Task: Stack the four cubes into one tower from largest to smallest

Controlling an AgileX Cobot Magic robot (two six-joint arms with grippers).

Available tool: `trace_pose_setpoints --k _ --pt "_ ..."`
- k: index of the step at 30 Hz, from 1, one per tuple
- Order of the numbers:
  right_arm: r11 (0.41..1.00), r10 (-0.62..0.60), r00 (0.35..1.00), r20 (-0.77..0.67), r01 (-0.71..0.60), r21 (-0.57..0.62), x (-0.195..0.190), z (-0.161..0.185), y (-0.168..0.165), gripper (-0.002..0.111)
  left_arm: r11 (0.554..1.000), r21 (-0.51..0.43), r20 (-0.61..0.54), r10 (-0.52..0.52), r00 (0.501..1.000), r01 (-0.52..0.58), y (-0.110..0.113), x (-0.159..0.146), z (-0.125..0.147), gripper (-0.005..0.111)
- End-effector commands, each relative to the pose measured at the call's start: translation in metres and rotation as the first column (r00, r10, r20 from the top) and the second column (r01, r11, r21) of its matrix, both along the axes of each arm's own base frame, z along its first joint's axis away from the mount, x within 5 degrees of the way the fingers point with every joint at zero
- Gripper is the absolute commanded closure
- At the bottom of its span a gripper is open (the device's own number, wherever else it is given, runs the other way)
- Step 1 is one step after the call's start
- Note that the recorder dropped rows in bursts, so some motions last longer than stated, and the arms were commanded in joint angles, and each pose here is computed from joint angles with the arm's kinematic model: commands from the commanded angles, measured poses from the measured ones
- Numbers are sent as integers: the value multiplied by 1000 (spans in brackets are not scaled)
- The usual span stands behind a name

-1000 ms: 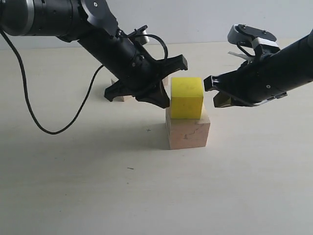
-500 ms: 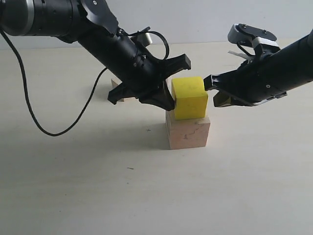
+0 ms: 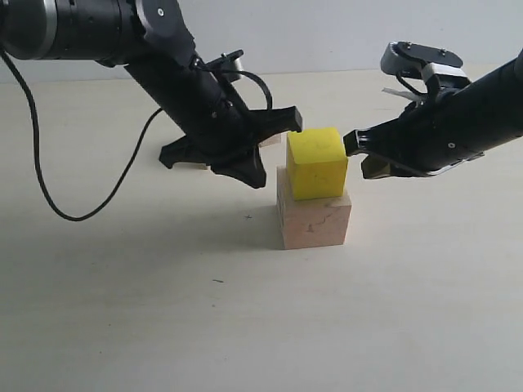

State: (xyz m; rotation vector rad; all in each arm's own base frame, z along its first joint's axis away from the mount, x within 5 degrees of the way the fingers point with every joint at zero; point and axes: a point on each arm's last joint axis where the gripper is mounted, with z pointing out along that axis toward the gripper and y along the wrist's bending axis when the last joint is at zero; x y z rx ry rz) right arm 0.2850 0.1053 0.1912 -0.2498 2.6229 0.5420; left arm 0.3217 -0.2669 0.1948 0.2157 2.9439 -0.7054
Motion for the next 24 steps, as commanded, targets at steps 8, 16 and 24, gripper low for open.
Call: trace_pose_setpoints --k 8,16,24 --pt "988 -93 985 -143 109 108 14 -22 -36 108 981 193 89 -30 996 12 39 1 30 104" --pt "956 -55 951 -305 138 258 20 -63 -40 108 949 314 185 -95 978 33 67 -14 43 104" --pt "904 15 940 -342 133 406 22 -79 -29 108 958 281 281 -32 959 -51 100 -24 59 104"
